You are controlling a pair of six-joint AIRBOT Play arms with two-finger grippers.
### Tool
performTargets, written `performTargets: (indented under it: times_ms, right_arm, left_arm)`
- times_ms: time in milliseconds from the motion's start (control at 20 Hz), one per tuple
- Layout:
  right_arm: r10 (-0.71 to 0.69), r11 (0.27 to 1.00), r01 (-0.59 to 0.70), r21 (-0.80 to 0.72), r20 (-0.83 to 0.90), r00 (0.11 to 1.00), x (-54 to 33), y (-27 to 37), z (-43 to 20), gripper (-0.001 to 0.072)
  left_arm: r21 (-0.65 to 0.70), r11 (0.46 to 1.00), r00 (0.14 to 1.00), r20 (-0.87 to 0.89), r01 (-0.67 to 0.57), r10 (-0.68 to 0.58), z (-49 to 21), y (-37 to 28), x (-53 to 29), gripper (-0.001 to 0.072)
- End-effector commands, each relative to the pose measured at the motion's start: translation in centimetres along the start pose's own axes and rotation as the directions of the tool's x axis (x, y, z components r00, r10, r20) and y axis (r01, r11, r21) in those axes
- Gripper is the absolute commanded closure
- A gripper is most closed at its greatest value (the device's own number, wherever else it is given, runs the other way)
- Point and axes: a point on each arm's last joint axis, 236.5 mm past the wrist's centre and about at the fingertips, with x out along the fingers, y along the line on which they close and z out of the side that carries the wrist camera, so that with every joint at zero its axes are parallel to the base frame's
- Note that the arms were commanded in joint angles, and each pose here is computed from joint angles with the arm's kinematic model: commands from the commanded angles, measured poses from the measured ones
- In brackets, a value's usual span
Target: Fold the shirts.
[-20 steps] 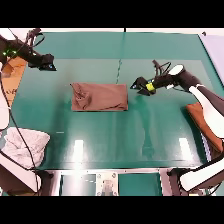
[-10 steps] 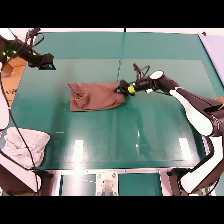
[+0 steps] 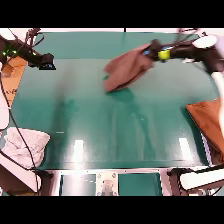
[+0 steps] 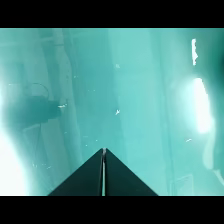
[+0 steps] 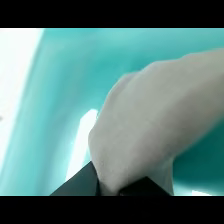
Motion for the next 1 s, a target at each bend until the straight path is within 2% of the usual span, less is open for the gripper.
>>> performTargets:
  times_ms: [0, 100, 250, 350, 450, 650, 950]
  right_arm:
    - [-0.247, 0.964, 0.224, 0.143, 0.169, 0.954, -11.8, -7.2, 5.0, 0.0692]
    - [-0.332, 0.928, 0.270, 0.258, 0.238, 0.913, -18.2, -10.9, 6.3, 0.0692]
    - [-0.482, 0.834, 0.324, 0.446, 0.305, 0.821, -27.7, -16.4, 6.2, 0.0692]
    - [-0.563, 0.760, 0.355, 0.544, 0.278, 0.779, -32.6, -19.3, 4.0, 0.0692]
    - [-0.670, 0.640, 0.401, 0.655, 0.220, 0.709, -37.3, -22.0, 0.6, 0.0693]
    - [-0.807, 0.444, 0.386, 0.809, 0.174, 0.564, -45.1, -24.3, -6.1, 0.0693]
    - [-0.849, 0.212, 0.286, 0.935, 0.031, 0.527, -46.8, -25.9, -17.1, 0.0692]
  left_arm:
    - [0.002, 1.000, 1.000, 0.000, 0.000, 0.000, 0.0, 0.0, 0.0, 0.0684]
    - [0.002, 1.000, 1.000, 0.000, 0.000, 0.000, 0.0, 0.0, 0.0, 0.0685]
    - [0.002, 1.000, 1.000, 0.000, 0.000, 0.000, 0.0, 0.0, 0.0, 0.0685]
    - [0.002, 1.000, 1.000, 0.000, 0.001, -0.001, 0.0, 0.0, 0.0, 0.0685]
    - [0.002, 1.000, 1.000, -0.001, 0.001, -0.001, 0.0, 0.0, 0.0, 0.0684]
    - [0.002, 1.000, 1.000, -0.005, 0.002, -0.002, -0.1, 0.0, 0.0, 0.0684]
    - [-0.002, 0.999, 0.999, 0.000, 0.032, -0.032, 0.0, -0.7, 0.0, 0.0685]
